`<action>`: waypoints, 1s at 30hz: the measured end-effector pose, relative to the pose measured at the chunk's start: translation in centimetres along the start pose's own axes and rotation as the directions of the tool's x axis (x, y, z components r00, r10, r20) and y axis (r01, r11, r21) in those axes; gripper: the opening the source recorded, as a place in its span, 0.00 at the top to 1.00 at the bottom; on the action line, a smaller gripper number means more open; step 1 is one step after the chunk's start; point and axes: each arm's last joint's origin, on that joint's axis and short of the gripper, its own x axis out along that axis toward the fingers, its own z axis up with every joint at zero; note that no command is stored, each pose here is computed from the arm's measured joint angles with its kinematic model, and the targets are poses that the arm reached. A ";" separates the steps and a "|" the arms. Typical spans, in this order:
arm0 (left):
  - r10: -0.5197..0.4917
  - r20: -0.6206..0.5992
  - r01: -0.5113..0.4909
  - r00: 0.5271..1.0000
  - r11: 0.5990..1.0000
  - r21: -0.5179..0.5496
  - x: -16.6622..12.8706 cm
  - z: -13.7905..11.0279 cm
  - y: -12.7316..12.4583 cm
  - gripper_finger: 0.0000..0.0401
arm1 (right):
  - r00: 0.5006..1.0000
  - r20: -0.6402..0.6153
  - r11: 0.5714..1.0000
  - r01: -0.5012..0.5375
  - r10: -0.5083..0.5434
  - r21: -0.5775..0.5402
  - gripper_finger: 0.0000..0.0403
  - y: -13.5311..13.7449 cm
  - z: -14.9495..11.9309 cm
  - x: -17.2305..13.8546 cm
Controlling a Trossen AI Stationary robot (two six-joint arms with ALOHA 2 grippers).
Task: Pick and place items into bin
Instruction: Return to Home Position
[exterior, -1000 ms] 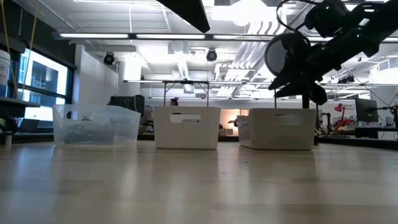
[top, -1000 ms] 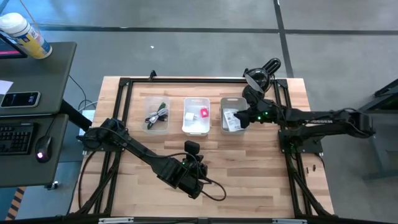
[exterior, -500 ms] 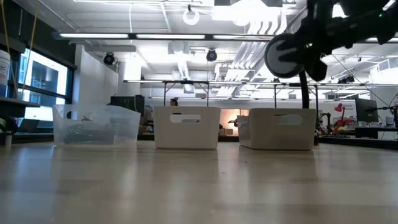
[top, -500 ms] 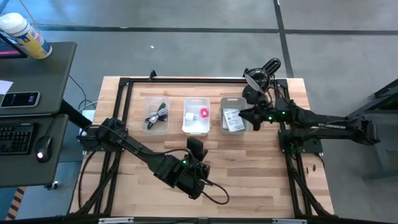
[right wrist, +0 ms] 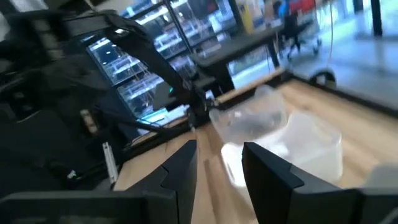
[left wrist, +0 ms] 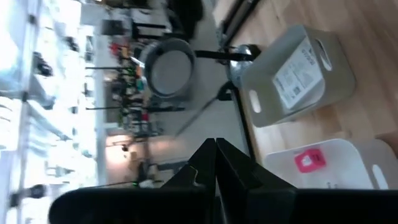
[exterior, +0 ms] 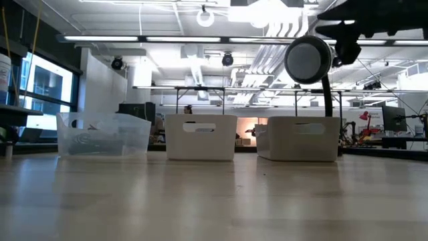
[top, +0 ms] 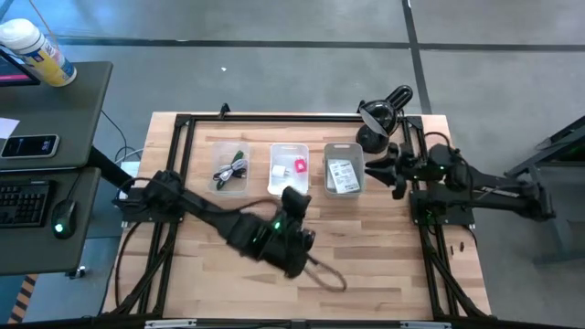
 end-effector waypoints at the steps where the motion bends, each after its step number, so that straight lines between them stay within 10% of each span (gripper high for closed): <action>1: -0.027 0.005 0.027 1.000 1.000 -0.005 0.5 -0.1 0.1 1.00 | 1.000 0.017 1.000 -0.002 0.002 -0.029 0.71 0.1 0.1 -0.3; 9: -0.268 0.139 0.283 0.953 0.954 -0.102 5.2 -0.6 1.4 1.00 | 0.996 0.089 0.975 0.026 -0.007 -0.219 0.71 0.5 0.5 -1.9; 26: -0.414 0.266 0.463 0.870 0.872 -0.158 14.1 -5.0 5.1 1.00 | 0.976 0.114 0.935 0.210 -0.184 -0.285 0.71 0.1 -0.6 -5.1; 30: -0.379 0.157 0.410 0.912 0.862 -0.299 14.9 -7.1 5.5 1.00 | 0.974 0.075 0.929 0.226 -0.213 -0.295 0.71 -0.1 -1.4 -6.1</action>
